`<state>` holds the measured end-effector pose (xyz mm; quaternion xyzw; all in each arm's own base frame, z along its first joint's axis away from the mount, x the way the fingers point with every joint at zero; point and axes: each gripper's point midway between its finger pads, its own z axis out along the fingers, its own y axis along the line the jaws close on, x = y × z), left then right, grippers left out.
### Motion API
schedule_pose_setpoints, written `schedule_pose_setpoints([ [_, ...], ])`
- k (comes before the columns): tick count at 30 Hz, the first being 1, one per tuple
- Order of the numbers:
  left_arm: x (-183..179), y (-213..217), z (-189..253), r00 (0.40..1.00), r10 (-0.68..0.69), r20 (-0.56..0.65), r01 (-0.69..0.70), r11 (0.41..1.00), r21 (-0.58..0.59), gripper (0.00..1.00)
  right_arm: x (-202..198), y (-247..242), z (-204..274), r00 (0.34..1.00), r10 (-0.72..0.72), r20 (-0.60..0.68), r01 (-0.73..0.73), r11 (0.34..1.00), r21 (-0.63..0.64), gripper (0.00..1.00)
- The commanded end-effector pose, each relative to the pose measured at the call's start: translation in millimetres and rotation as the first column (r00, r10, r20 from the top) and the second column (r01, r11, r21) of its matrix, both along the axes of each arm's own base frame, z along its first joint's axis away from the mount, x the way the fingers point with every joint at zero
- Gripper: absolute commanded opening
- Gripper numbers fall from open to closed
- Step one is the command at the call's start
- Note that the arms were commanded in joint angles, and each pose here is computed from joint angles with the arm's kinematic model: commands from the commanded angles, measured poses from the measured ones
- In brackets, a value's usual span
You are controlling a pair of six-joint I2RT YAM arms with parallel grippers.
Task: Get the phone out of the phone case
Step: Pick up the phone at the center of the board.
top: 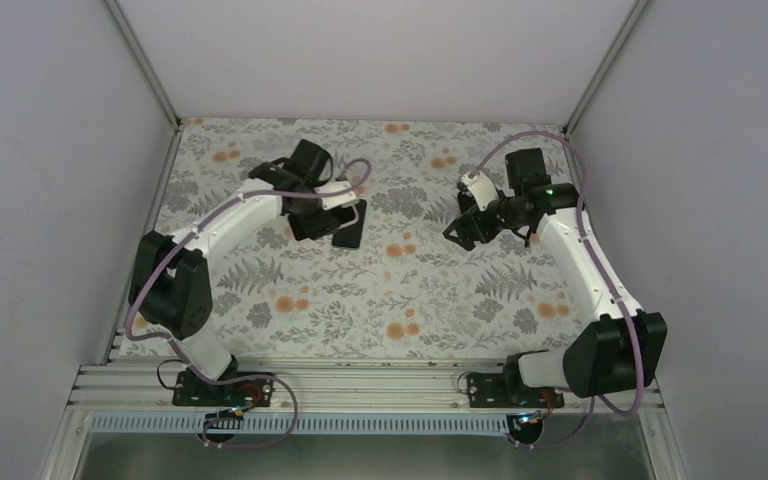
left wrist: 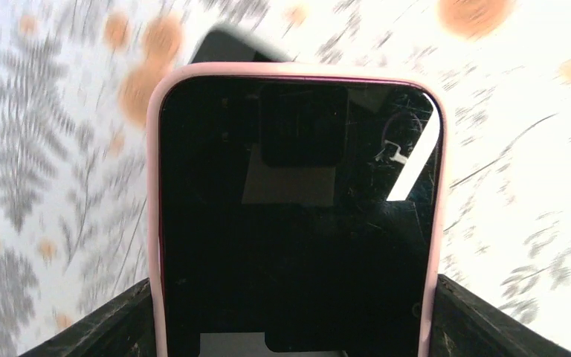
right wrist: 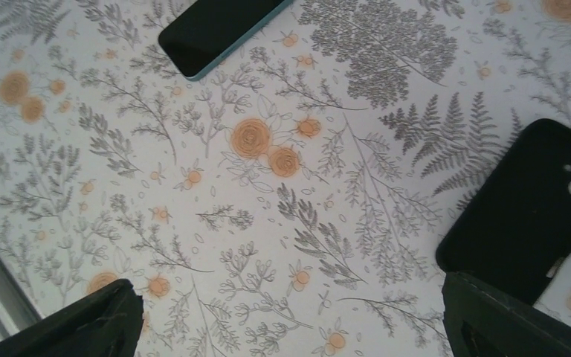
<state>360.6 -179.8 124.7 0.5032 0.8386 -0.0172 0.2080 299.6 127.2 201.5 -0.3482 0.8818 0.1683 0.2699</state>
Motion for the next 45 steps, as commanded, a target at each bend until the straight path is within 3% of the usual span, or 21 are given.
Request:
schedule_pose_setpoints([
  [1,-17,-45,26,0.993,-0.093,0.066,0.095,0.995,-0.025,0.75,-11,13,-7,0.992,0.108,-0.071,-0.098,0.986,0.136,1.00],
  [5,-15,-76,38,0.979,-0.144,0.144,0.153,0.987,-0.056,0.75,-12,21,7,0.982,0.175,-0.068,-0.152,0.955,0.256,1.00],
  [11,-15,-114,59,0.941,-0.202,0.273,0.226,0.972,-0.061,0.75,-10,33,15,0.961,0.275,0.001,-0.260,0.907,0.331,0.98],
  [17,-25,-148,65,0.883,-0.281,0.376,0.296,0.955,0.019,0.75,-15,47,22,0.917,0.390,0.088,-0.389,0.818,0.423,0.93],
  [24,-29,-169,83,0.824,-0.303,0.478,0.339,0.941,0.013,0.75,5,43,0,0.912,0.398,0.103,-0.406,0.833,0.375,0.91],
  [31,-31,-180,93,0.793,-0.314,0.522,0.369,0.929,-0.002,0.75,5,53,8,0.886,0.451,0.105,-0.444,0.762,0.473,0.86],
  [41,-26,-195,100,0.743,-0.308,0.594,0.367,0.930,0.023,0.75,24,60,11,0.886,0.459,0.073,-0.417,0.716,0.559,0.84],
  [45,-20,-200,96,0.734,-0.306,0.606,0.349,0.936,0.050,0.75,28,62,16,0.885,0.458,0.080,-0.414,0.699,0.583,0.77],
])
